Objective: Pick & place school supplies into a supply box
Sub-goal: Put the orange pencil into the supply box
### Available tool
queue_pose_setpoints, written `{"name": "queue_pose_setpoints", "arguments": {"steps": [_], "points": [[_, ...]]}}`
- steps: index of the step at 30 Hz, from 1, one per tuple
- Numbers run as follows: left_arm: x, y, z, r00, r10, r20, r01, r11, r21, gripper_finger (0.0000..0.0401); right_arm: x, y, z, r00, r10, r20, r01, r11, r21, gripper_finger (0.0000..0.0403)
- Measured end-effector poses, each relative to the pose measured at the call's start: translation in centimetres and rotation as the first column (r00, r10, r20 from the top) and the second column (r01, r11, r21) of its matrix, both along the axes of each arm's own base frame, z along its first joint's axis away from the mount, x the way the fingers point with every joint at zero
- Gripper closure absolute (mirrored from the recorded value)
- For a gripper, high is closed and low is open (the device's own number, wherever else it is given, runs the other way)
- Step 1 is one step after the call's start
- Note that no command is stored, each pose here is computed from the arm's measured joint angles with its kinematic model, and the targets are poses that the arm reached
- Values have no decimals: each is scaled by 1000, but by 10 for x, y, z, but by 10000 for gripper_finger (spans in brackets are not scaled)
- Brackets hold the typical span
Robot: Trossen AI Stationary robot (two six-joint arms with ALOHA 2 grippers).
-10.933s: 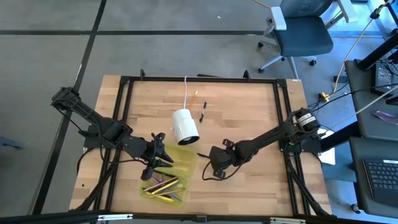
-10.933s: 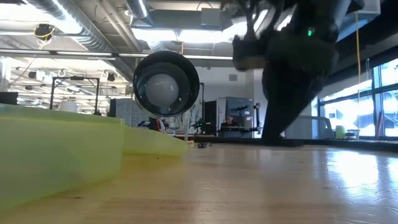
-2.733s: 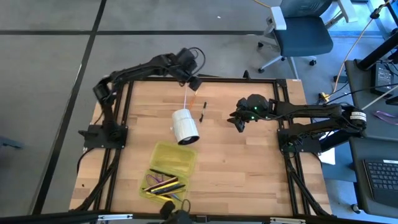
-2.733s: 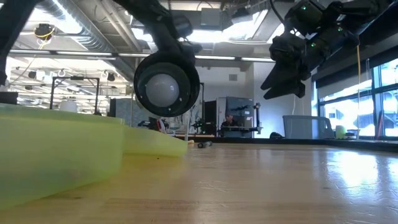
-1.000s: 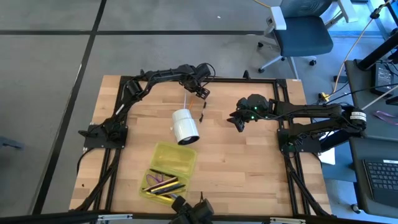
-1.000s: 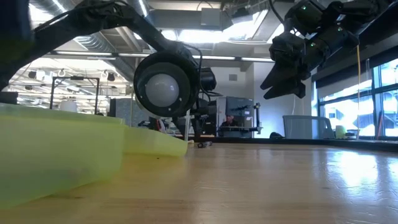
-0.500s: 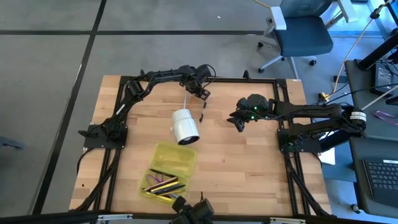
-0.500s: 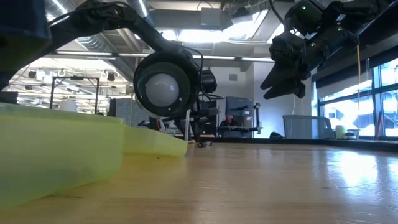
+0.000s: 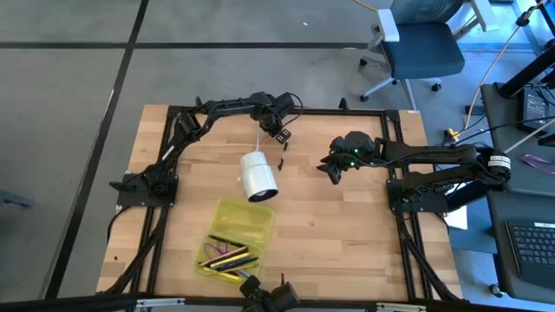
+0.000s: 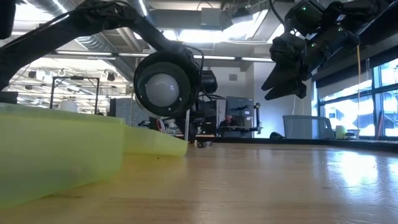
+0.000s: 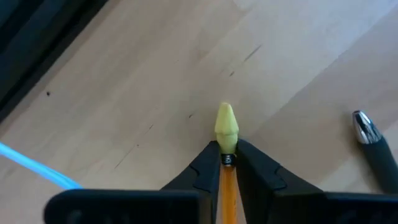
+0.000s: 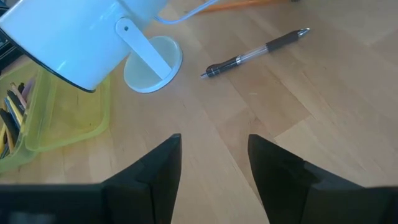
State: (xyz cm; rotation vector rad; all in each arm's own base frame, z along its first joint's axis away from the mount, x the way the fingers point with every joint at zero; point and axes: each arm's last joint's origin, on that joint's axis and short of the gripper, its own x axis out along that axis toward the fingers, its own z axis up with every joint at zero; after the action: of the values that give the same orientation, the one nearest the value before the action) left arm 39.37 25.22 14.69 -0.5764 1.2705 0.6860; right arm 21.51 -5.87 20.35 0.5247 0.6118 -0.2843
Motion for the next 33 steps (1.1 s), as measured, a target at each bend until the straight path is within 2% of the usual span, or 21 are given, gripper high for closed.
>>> {"name": "queue_pose_setpoints", "arguments": {"steps": [5, 10, 14, 20, 24, 27, 33], "points": [[3, -6, 0, 997, -70, -17, 70, 997, 13, 388, 0, 0, 0, 1000, -1, 0, 1, 1000, 0, 214], [4, -11, 3, 996, -92, -14, 91, 996, -6, 392, 0, 0, 0, 1000, 5, 0, -5, 1000, 5, 214], [5, -12, 22, 995, -97, 15, 97, 995, 8, 391, 0, 0, 0, 1000, 6, -3, -6, 1000, 6, 214], [8, -9, 76, 984, -123, 125, 111, 988, 103, 391, 0, 0, -1, 1000, 6, -6, -6, 1000, 7, 214], [3, -17, 136, 947, -197, 253, 155, 972, 175, 391, -1, 0, -1, 1000, 7, -7, -7, 1000, 7, 215], [-6, -34, 177, 895, -288, 341, 231, 953, 198, 391, -1, 0, -1, 1000, 18, -9, -18, 1000, -8, 215], [-33, -98, 253, 725, -487, 488, 409, 873, 264, 391, 0, 0, -1, 999, 30, -11, -31, 999, -24, 215]]}}
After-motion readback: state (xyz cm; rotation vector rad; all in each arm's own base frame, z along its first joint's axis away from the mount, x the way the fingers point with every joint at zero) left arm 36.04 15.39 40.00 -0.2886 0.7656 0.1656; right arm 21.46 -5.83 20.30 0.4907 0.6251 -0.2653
